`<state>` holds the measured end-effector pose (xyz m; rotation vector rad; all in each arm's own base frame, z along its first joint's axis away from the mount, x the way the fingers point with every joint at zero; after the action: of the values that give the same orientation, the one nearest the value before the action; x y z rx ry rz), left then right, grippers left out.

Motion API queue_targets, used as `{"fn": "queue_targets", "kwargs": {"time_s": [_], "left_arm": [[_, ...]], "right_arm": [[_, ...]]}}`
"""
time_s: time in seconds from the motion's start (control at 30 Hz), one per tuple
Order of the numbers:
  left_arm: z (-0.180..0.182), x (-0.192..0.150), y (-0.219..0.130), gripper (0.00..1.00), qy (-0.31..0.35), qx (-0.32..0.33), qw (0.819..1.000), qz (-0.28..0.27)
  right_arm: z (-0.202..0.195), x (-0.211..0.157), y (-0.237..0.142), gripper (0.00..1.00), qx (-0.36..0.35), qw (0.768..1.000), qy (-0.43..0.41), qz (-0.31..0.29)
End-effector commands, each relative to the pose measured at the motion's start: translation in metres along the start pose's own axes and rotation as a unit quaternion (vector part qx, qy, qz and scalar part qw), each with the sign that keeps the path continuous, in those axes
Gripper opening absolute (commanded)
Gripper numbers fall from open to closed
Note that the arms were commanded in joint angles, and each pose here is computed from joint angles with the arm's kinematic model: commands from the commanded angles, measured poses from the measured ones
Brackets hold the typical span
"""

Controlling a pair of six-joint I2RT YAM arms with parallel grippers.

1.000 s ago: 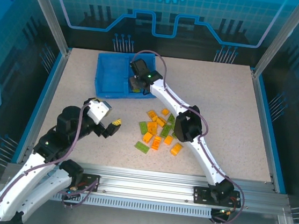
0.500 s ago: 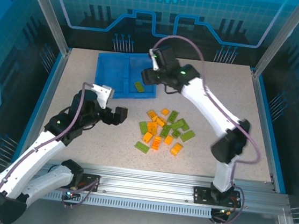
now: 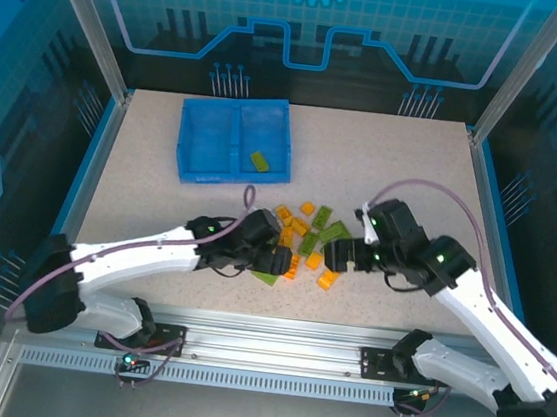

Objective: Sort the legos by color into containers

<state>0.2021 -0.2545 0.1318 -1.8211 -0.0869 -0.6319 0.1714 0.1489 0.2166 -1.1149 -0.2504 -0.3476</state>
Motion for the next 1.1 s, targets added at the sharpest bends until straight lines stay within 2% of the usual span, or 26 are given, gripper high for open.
{"fn": "queue_targets", "kwargs": {"time_s": [0.0,0.17,0.37,0.57,0.67,0.77,0.93,1.07], "left_arm": [[-0.012,0.018,0.014,0.83,-0.024,0.006,0.999,-0.020],[-0.026,0.016,0.044,0.77,0.001,0.008,1.000,0.005],[-0.033,0.007,0.073,0.72,0.023,0.027,0.999,0.026],[-0.029,0.006,0.088,0.54,0.046,0.069,0.996,0.030],[-0.025,0.008,0.089,0.41,0.053,0.085,0.995,0.028],[-0.028,0.014,0.081,0.29,0.052,0.078,0.996,0.014],[-0.030,0.040,0.038,0.27,0.050,0.064,0.996,-0.035],[-0.003,0.081,-0.017,0.28,0.043,0.099,0.989,-0.098]], "right_arm": [[-0.011,-0.023,-0.008,1.00,0.021,0.997,0.070,0.017],[-0.026,-0.036,-0.012,1.00,0.013,0.996,0.092,0.018],[-0.027,-0.034,-0.014,1.00,0.004,0.996,0.084,0.014],[-0.028,-0.033,-0.013,1.00,-0.001,0.997,0.079,0.016],[-0.030,-0.036,-0.012,1.00,-0.005,0.997,0.079,0.022],[-0.029,-0.037,-0.013,1.00,0.001,0.996,0.082,0.024],[-0.022,-0.029,-0.022,1.00,0.016,0.996,0.088,0.005],[-0.016,-0.021,-0.028,1.00,0.029,0.996,0.089,-0.011]]}}
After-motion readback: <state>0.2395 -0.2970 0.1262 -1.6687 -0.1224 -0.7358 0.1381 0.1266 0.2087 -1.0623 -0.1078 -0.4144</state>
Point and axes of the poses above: each hand's point on the last joint's axis, 136 mm out from that joint toward the fingers, its own y axis out along the fingers, its own z axis along the line the jaws close on, x = y × z, the point moved 2 cm from there along -y, back along the fingers, and after that the axes turned 15 degrees about y, right-handed, at the moved point
